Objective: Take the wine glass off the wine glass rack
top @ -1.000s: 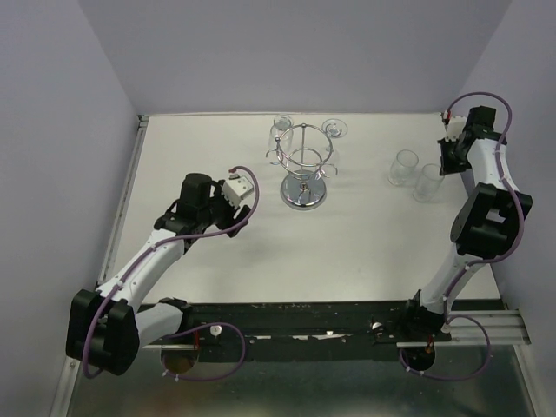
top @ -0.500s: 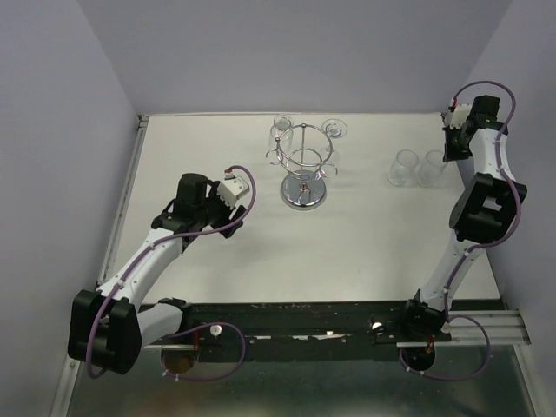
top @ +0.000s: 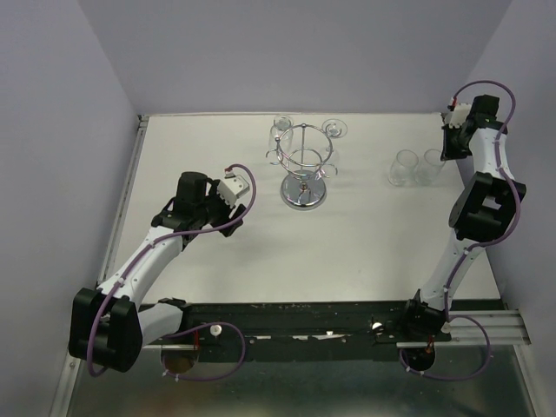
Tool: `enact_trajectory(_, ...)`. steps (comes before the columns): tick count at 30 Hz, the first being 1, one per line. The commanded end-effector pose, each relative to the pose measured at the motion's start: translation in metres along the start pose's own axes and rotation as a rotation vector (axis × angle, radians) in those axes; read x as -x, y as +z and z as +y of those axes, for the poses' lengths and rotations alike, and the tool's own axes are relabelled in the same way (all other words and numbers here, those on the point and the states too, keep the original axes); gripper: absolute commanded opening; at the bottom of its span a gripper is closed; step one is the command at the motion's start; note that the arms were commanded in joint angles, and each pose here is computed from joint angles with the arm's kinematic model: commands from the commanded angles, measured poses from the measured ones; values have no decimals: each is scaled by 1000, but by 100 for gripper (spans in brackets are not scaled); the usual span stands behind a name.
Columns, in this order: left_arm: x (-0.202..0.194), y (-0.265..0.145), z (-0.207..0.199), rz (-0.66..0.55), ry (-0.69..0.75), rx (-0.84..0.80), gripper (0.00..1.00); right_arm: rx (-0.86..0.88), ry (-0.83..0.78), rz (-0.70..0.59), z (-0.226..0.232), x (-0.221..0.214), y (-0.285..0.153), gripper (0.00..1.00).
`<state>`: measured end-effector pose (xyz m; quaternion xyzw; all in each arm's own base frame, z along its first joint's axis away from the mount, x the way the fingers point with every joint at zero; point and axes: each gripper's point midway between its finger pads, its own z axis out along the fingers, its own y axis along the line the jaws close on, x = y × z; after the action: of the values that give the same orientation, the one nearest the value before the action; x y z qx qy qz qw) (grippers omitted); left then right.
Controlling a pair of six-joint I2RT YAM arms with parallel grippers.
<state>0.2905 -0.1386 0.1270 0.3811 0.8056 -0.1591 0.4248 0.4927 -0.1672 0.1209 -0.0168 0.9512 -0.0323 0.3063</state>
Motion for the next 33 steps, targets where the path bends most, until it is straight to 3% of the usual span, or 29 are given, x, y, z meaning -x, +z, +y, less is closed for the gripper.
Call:
enact_trajectory(1, 10, -2, -4, -37, 4, -33, 77, 59, 24, 41, 11, -14, 1, 25)
enact_trajectory(10, 18, -1, -4, -71, -20, -33, 78, 47, 39, -37, 11, 12, -28, 37)
enact_trajectory(11, 18, -1, -2, -71, -31, -20, 82, 49, 41, -42, 12, 13, -33, 38)
enact_trajectory(12, 19, -1, 0, -76, -48, -4, 97, 50, 45, -47, 12, 16, -39, 39)
enact_trajectory(15, 15, 1, 2, -73, -100, 21, 99, 67, 63, -64, 17, 22, -56, 44)
enact_trajectory(21, 19, 6, 3, -88, -146, 18, 99, 128, 69, -123, 36, 29, -92, 69)
enact_trajectory(30, 25, 15, 5, -86, -162, 3, 99, 449, 61, -324, 102, 51, -153, 90)
enact_trajectory(33, 26, 15, 8, -84, -162, 10, 99, 576, 67, -399, 125, 62, -172, 90)
